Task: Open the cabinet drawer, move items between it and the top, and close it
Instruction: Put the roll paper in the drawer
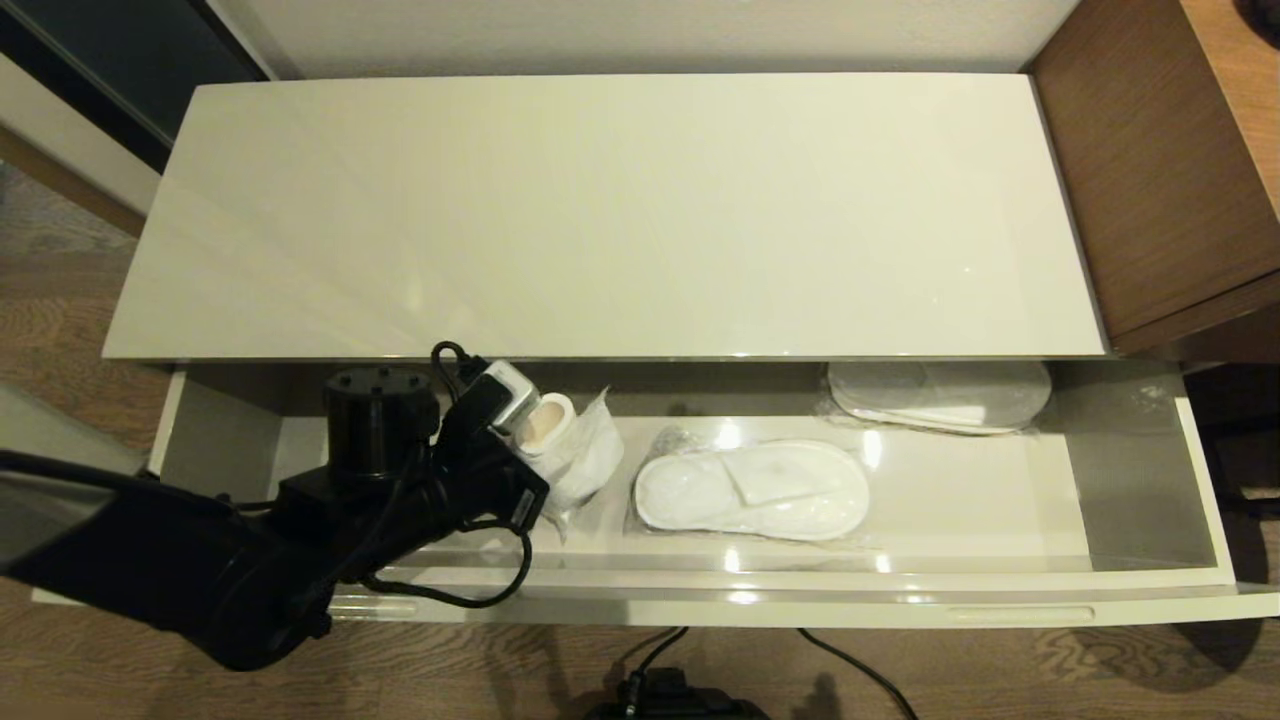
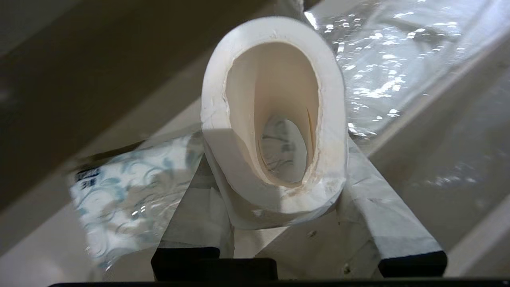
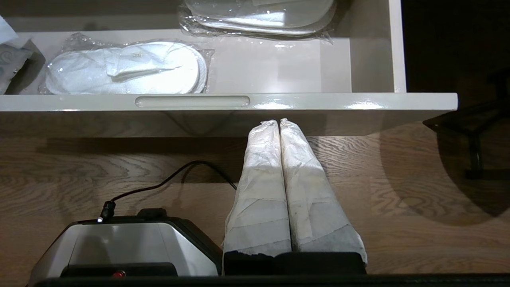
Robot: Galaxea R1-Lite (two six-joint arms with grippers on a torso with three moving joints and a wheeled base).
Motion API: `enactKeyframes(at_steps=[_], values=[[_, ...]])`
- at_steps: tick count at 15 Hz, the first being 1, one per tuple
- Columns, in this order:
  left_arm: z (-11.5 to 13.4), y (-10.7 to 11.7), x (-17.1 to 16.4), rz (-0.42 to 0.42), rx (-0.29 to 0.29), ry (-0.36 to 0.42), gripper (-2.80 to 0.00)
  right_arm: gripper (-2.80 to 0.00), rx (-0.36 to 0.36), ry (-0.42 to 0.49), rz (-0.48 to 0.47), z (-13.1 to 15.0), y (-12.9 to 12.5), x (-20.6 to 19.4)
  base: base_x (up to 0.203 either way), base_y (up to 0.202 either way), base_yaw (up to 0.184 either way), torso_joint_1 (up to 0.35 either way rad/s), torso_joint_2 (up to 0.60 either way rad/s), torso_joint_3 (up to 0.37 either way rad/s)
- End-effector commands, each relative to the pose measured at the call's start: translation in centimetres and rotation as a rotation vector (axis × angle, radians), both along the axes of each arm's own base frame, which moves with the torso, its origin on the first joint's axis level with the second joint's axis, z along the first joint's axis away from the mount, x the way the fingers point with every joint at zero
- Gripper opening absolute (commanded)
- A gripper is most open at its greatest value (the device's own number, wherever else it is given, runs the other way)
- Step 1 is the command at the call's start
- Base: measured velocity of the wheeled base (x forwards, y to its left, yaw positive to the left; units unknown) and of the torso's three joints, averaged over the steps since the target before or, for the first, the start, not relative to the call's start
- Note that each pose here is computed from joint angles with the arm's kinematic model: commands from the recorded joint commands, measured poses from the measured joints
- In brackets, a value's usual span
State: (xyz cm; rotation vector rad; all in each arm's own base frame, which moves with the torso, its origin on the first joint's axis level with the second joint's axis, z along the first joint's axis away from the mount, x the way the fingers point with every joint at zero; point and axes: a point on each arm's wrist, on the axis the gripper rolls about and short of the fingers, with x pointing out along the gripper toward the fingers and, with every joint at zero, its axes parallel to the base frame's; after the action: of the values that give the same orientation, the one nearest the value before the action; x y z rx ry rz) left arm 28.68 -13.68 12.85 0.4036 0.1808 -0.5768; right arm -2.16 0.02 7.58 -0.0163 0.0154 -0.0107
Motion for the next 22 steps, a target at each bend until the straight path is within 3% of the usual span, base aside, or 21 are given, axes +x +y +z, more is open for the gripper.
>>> enactKeyframes(at_steps=[1, 4, 6, 8, 10, 14, 15, 19, 22], values=[[-0.4, 0.0, 0.2, 0.042, 0.003, -0.003, -2.80, -2.80, 0.000, 0.003, 0.000, 0.0, 0.0, 0.0, 0.000, 0.000, 0.000, 0.000, 0.00, 0.000], [-0.6, -0.1, 0.8, 0.129, -0.056, -0.014, -2.80, -2.80, 0.000, 0.002, 0.000, 0.0, 0.0, 0.0, 0.000, 0.000, 0.000, 0.000, 0.00, 0.000], [-0.8, -0.2, 1.4, 0.191, -0.091, -0.064, -2.80, -2.80, 0.000, 0.002, 0.000, 0.0, 0.0, 0.0, 0.000, 0.000, 0.000, 0.000, 0.00, 0.000], [-0.8, -0.2, 1.5, 0.202, -0.093, -0.073, -2.80, -2.80, 0.000, 0.002, 0.000, 0.0, 0.0, 0.0, 0.000, 0.000, 0.000, 0.000, 0.00, 0.000], [-0.3, -0.3, 2.2, 0.276, -0.092, -0.165, -2.80, -2.80, 0.000, 0.003, 0.000, 0.0, 0.0, 0.0, 0.000, 0.000, 0.000, 0.000, 0.00, 0.000], [1.2, -0.5, 2.9, 0.310, -0.110, -0.232, -2.80, -2.80, 0.000, 0.003, 0.000, 0.0, 0.0, 0.0, 0.000, 0.000, 0.000, 0.000, 0.00, 0.000], [1.1, -0.5, 3.1, 0.350, -0.109, -0.238, -2.80, -2.80, 0.000, 0.003, 0.000, 0.0, 0.0, 0.0, 0.000, 0.000, 0.000, 0.000, 0.00, 0.000], [0.7, -0.6, 3.5, 0.370, -0.132, -0.280, -2.80, -2.80, 0.000, 0.003, 0.000, 0.0, 0.0, 0.0, 0.000, 0.000, 0.000, 0.000, 0.00, 0.000], [0.1, -0.5, 3.6, 0.416, -0.119, -0.270, -2.80, -2.80, 0.000, 0.003, 0.000, 0.0, 0.0, 0.0, 0.000, 0.000, 0.000, 0.000, 0.00, 0.000]])
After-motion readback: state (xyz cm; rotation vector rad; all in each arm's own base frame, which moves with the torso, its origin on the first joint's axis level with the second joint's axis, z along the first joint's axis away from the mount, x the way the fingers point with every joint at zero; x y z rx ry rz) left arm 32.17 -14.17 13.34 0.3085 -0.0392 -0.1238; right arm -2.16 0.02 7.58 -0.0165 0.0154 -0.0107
